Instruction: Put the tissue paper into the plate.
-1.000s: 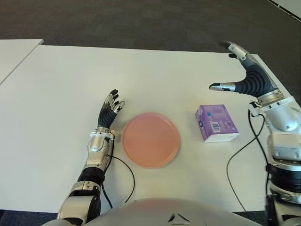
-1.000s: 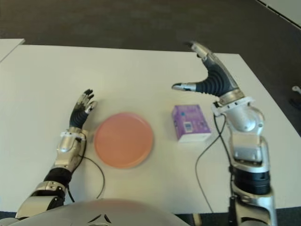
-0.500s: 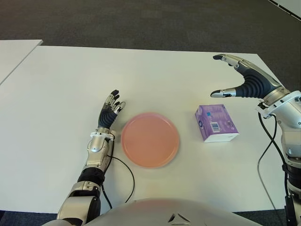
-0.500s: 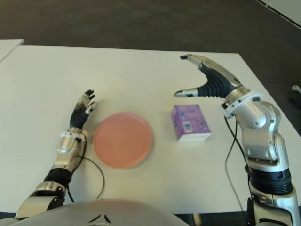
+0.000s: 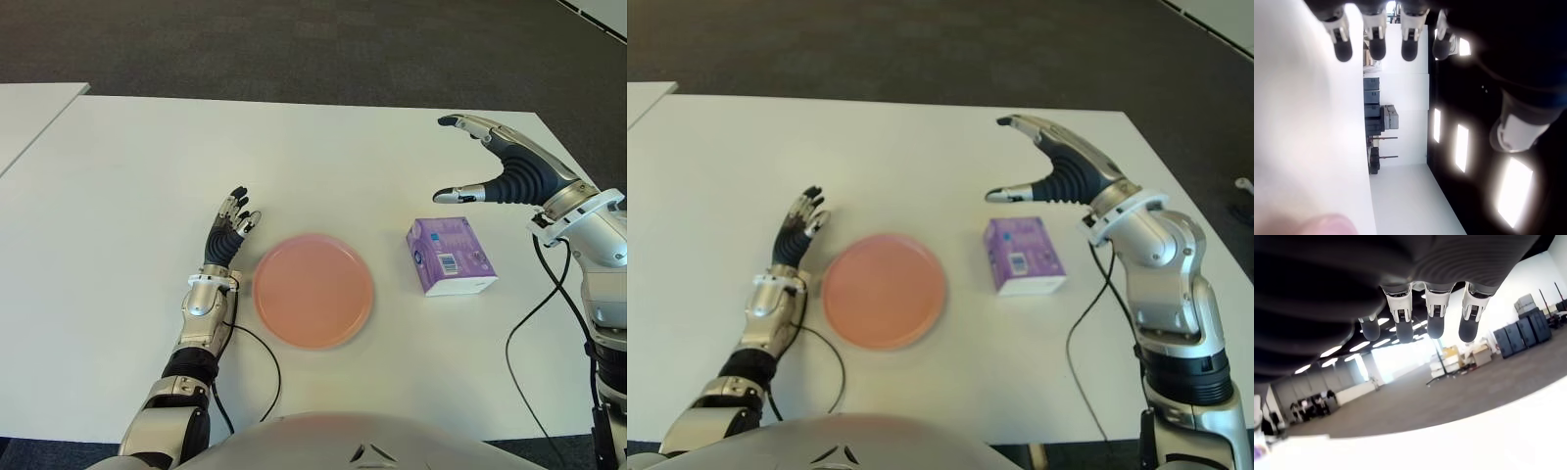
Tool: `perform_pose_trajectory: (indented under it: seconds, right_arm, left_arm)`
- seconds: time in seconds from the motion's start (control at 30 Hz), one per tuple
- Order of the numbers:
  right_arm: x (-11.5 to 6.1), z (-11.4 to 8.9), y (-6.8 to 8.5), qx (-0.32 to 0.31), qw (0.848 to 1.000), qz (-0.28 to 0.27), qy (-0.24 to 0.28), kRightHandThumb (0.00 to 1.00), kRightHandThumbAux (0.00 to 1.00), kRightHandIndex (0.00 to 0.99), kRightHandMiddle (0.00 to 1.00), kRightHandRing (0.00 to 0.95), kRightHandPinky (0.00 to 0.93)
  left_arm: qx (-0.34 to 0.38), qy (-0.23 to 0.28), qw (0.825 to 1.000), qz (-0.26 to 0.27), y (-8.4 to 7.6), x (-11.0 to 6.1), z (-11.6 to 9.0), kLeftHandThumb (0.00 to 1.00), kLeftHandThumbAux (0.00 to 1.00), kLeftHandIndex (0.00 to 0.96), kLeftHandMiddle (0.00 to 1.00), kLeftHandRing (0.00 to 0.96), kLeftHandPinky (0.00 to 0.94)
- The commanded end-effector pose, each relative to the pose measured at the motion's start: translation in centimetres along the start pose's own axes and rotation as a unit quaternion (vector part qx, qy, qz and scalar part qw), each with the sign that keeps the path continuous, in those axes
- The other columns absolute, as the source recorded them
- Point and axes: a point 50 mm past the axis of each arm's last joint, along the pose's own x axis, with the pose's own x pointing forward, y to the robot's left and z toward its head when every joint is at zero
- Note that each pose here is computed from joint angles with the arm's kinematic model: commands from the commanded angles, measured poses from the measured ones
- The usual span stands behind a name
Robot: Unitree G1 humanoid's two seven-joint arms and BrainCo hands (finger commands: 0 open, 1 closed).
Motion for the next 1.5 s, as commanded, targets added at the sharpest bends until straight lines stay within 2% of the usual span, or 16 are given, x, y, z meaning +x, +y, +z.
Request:
perform_pose_trajectory:
  seconds: [0.03,0.37,0.8,1.5]
  right_arm:
    - [-2.5,-4.8,3.9,-0.153,0.961,0.226,0.038,0.23,0.348,0.0,0.0,0.0,0.0]
    - [-2.6,-6.2,4.7,-0.175,0.949,0.262,0.01,0.235,0.337,0.0,0.0,0.0,0.0]
    - [-2.6,-6.6,5.6,-0.179,0.942,0.283,0.008,0.206,0.333,0.0,0.0,0.0,0.0]
    - [-2.8,-6.7,5.6,-0.198,0.927,0.318,0.022,0.214,0.305,0.0,0.0,0.0,0.0]
  left_arm:
    - [-0.011,0.078,0.997,0.012,0.5,-2.4,-2.8,0.0,0.543,0.0,0.0,0.0,0.0]
    - [-0.008,0.082,0.996,0.017,0.6,-2.3,-2.9,0.0,0.542,0.0,0.0,0.0,0.0]
    - [0.002,0.079,0.997,0.016,0.8,-2.1,-2.7,0.0,0.536,0.0,0.0,0.0,0.0]
    - [0.008,0.084,0.996,0.024,1.0,-2.1,-2.6,0.0,0.541,0.0,0.0,0.0,0.0]
